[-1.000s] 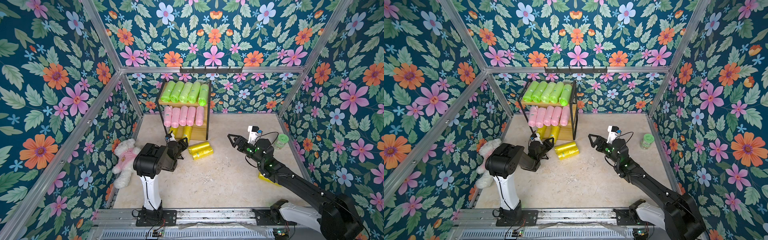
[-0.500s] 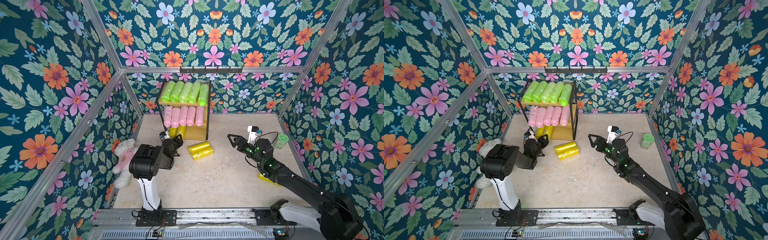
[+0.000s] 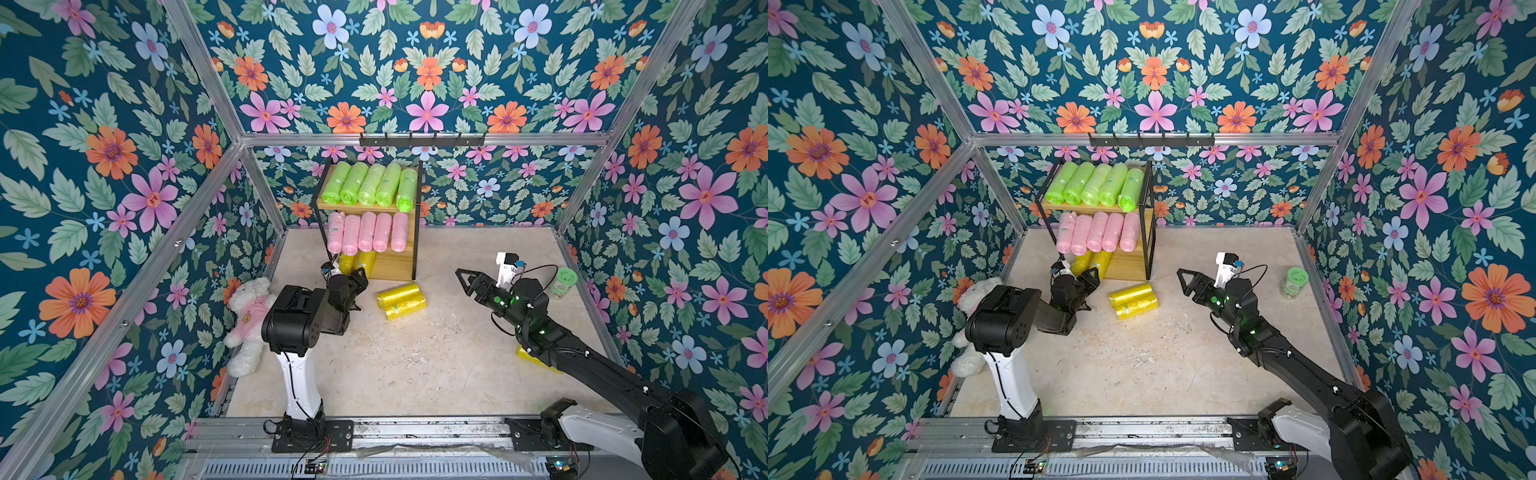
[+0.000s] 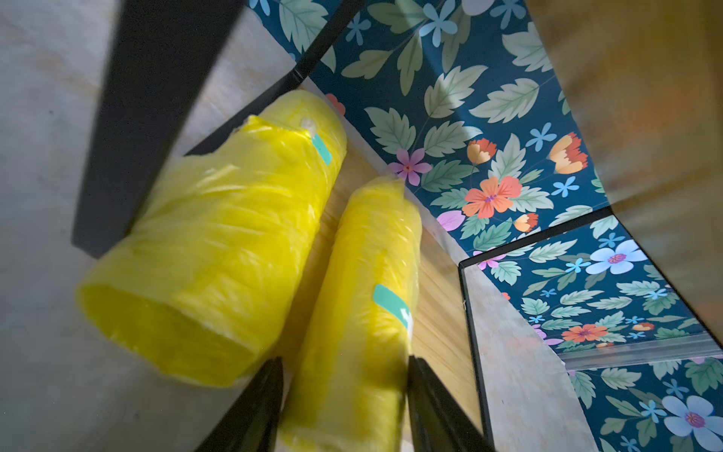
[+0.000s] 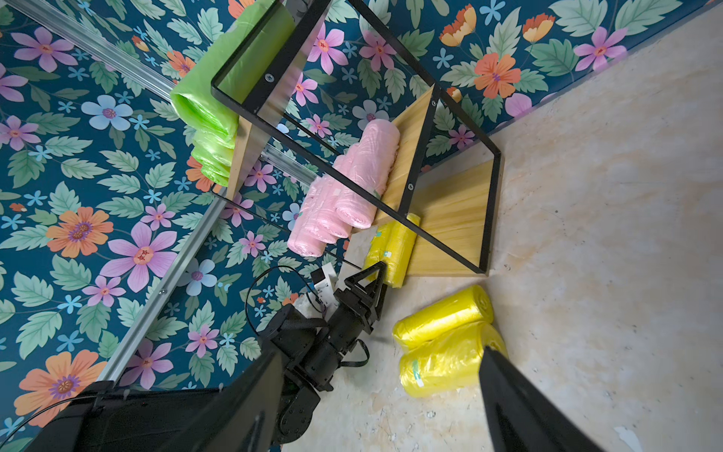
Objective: Sort the rolls of trash bags by color and place them on the shelf
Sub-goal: Place the roll of trash bags on the shelf.
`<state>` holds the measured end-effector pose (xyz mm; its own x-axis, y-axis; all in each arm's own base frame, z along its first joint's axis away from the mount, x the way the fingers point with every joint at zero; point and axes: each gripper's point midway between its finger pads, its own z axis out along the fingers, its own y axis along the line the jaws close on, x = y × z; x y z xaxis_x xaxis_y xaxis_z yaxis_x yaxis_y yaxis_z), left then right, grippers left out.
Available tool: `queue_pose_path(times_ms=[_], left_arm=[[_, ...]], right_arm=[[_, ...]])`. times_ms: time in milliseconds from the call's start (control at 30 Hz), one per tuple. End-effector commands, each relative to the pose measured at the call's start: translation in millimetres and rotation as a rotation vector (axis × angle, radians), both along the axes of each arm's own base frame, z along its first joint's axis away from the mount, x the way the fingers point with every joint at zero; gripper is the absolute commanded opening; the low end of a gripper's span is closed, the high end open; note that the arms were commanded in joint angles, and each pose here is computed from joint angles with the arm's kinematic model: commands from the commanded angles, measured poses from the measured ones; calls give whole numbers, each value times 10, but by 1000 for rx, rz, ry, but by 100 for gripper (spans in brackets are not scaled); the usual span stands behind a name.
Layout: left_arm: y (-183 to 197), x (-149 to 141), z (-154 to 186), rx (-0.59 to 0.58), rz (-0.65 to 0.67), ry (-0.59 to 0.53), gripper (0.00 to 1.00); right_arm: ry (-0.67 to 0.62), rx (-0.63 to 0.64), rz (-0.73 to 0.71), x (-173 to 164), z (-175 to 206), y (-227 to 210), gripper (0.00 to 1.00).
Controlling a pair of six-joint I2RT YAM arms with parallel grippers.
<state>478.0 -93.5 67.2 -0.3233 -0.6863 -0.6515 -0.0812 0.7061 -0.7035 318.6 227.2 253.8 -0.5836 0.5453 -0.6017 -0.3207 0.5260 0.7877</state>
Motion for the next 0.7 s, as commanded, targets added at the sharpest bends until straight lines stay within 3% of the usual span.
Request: queue_pose_path(times_ms=[0, 300, 533, 667], left_arm=[[43, -34, 57, 13, 17, -13, 60], [31, -121, -17, -4, 5, 14, 62], [81, -93, -94, -4, 38, 27, 51], [104, -74, -76, -4, 55, 23, 49]], right_arm=[[-21, 15, -6, 2, 66, -6, 84], [-16, 20, -5, 4, 44, -1, 84], [-18, 17, -9, 6, 55, -11, 84], [-17, 15, -10, 7, 47, -12, 83]])
